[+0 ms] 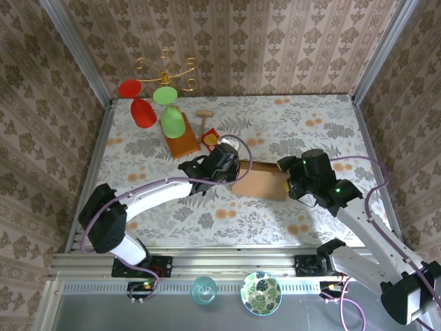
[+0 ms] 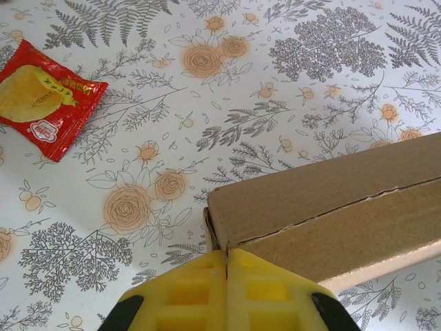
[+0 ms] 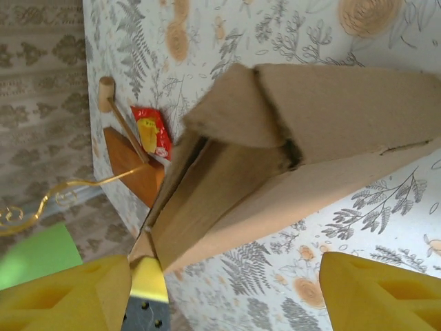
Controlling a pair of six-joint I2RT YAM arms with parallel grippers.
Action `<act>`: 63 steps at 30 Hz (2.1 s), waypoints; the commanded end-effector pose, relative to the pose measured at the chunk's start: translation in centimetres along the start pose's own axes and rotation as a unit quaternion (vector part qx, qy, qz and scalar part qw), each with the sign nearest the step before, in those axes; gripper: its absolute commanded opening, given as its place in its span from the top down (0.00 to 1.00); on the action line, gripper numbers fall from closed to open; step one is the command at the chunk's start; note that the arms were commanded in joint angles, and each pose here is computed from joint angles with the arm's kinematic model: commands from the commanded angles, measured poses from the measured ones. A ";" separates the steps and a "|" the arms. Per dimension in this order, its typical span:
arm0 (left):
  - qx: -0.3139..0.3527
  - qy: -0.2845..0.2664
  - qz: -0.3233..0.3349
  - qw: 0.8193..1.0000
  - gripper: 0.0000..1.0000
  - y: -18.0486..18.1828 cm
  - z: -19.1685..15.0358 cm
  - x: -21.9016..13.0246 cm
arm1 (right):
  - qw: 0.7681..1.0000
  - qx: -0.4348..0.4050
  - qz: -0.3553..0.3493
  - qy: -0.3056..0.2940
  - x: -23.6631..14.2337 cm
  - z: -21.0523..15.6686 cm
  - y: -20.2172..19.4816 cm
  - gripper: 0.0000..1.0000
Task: Fold the paper box
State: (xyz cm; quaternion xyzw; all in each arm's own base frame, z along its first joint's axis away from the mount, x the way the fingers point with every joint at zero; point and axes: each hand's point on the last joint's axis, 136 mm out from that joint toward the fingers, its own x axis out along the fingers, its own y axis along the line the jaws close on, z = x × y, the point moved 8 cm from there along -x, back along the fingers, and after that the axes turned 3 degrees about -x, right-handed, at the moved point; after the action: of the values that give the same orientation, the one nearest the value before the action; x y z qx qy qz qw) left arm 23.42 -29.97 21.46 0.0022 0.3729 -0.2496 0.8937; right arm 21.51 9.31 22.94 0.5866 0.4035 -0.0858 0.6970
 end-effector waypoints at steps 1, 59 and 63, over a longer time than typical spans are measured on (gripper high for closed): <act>-0.001 0.026 0.026 0.999 0.95 0.7 -2.1 0.0 | 0.993 0.090 0.067 -0.020 -0.2 0.8 1.4 0.25; -0.359 0.108 -0.181 0.909 0.58 3.4 -0.9 -0.8 | 0.995 0.102 -0.006 0.003 3.1 2.7 -5.4 0.50; -0.369 0.114 -0.184 0.904 0.61 3.4 -1.7 -0.3 | 0.995 0.101 -0.006 0.004 3.2 2.7 -5.3 0.50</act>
State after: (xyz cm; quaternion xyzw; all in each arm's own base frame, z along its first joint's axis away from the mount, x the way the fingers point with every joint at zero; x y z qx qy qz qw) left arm 23.70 -26.29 20.84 -0.3563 0.5197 -0.2538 0.7339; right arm 22.60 6.69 18.88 0.6661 0.3665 -0.0929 0.6430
